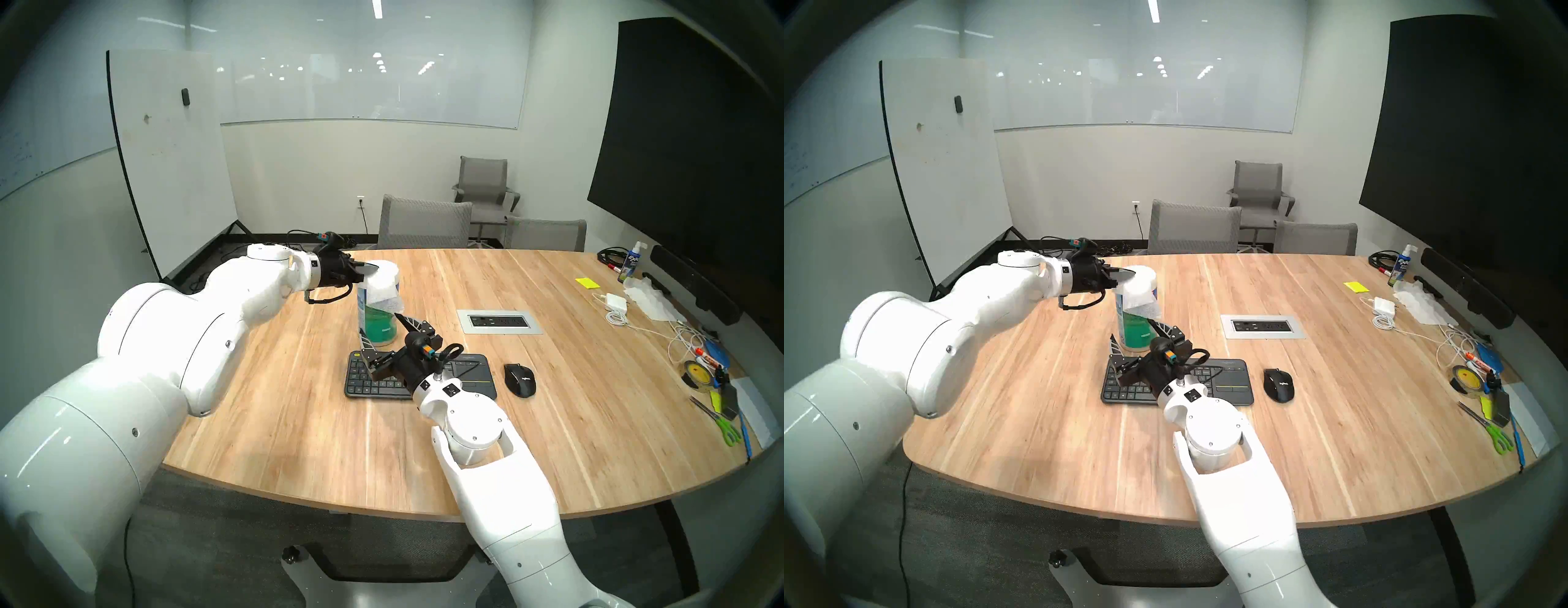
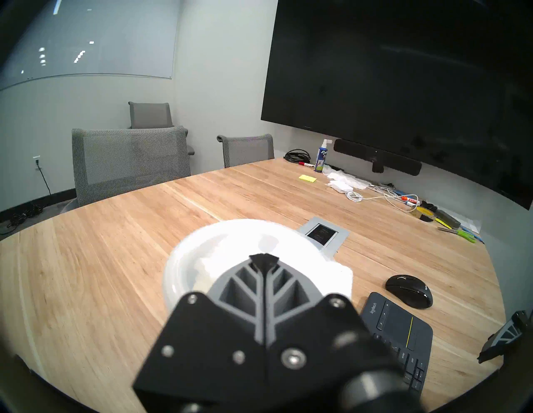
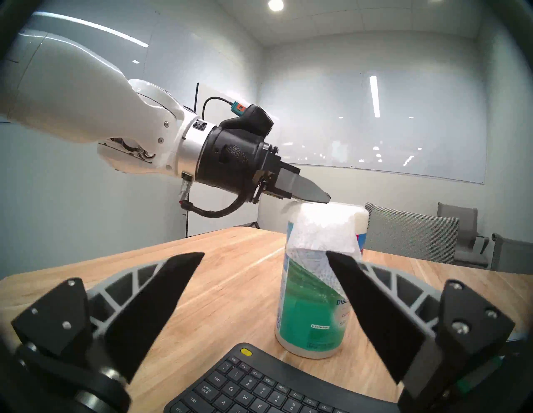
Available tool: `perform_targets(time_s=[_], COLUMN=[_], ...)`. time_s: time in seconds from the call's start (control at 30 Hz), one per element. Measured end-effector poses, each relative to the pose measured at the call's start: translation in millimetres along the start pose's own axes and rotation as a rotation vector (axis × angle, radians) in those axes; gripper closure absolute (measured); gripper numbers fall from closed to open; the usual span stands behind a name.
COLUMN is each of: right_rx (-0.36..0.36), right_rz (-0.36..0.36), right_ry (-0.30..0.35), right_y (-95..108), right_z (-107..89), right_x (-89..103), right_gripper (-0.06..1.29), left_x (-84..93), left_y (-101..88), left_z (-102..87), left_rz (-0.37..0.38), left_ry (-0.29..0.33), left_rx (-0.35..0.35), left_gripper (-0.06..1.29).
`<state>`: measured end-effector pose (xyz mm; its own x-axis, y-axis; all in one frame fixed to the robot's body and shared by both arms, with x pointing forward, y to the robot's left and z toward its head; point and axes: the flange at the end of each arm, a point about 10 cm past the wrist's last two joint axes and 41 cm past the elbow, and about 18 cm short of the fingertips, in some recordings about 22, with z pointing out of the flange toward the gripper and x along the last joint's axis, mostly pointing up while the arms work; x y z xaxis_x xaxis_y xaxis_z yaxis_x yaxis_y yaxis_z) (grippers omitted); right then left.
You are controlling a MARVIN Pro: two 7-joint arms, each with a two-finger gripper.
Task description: Wipe the keyboards and mice with a disinfecting wipe, then set the wipe down
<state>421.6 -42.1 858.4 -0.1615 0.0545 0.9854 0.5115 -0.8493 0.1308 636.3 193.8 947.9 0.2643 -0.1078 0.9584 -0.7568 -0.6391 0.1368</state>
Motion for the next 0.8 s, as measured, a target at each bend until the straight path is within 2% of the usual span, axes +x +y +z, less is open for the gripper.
perform_targets(time_s=[0.8], right_rx=[-0.065], right_rz=[-0.033], right_ry=[-0.036], right_y=[-6], right_z=[41.7], right_x=[-20.5], right_gripper=[-0.01], left_x=[0.0], left_y=[0.1], left_z=[0.1], left_rz=[0.000], left_ry=[0.000], left_rx=[0.000], left_gripper=[1.25])
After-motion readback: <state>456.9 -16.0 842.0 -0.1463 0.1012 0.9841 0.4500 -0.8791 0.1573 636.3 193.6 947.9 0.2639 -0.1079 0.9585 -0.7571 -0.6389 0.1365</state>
